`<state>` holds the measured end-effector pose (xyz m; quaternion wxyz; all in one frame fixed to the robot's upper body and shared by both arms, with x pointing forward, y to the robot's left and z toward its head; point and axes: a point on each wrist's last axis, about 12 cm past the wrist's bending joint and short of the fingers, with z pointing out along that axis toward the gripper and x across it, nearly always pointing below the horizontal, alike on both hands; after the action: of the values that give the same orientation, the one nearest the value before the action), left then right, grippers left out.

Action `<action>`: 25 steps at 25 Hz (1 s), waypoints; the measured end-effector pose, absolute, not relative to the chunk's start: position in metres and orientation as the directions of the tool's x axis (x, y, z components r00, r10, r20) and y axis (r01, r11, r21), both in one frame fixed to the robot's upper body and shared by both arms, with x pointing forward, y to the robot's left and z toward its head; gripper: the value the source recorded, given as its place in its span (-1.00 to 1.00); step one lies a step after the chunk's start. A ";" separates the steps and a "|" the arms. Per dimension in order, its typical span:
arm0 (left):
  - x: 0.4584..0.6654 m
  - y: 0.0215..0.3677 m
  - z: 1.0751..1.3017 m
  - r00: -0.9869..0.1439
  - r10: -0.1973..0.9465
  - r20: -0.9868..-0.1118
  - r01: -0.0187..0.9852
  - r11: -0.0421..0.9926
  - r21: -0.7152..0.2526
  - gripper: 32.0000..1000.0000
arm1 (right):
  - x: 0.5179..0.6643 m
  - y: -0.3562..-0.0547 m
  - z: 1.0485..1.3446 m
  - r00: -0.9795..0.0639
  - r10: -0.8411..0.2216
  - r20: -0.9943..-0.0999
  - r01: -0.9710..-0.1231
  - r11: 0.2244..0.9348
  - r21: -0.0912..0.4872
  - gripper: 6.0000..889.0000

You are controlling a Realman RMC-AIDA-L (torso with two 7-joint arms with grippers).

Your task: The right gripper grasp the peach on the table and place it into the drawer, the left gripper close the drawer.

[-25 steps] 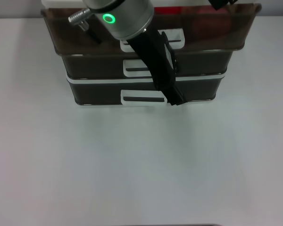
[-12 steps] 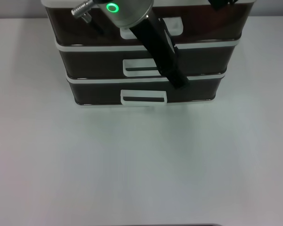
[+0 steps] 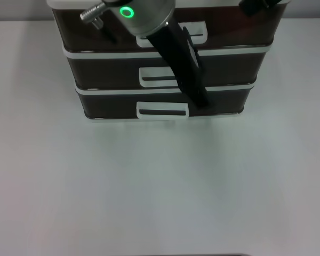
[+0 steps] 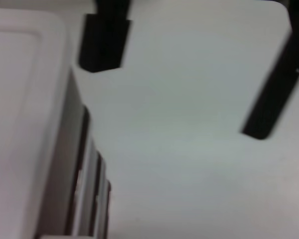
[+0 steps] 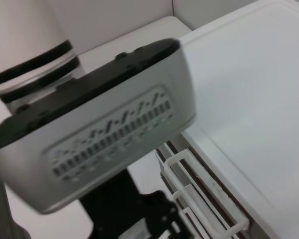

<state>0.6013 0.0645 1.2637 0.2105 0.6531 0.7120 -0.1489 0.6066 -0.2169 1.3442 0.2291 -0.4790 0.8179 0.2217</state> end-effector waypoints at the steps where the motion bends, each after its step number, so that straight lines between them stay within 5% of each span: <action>1: 0.599 0.065 1.264 -0.053 0.869 -0.491 0.994 0.091 0.054 0.59 | 0.607 -0.217 1.344 -0.436 -0.682 -0.587 -0.885 0.443 0.143 0.65; 11: 0.574 0.081 1.268 -0.035 0.884 -0.465 0.999 0.049 0.017 0.59 | 0.606 -0.218 1.343 -0.438 -0.681 -0.587 -0.885 0.442 0.147 0.65; 25: 0.575 0.091 1.265 -0.079 0.896 -0.437 0.995 0.096 0.017 0.59 | 0.606 -0.218 1.342 -0.440 -0.683 -0.583 -0.884 0.443 0.148 0.65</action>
<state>0.5746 0.0913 1.2646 0.1719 0.6566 0.7200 -0.1447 0.6058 -0.2185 1.3418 0.2259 -0.4784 0.8190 0.2222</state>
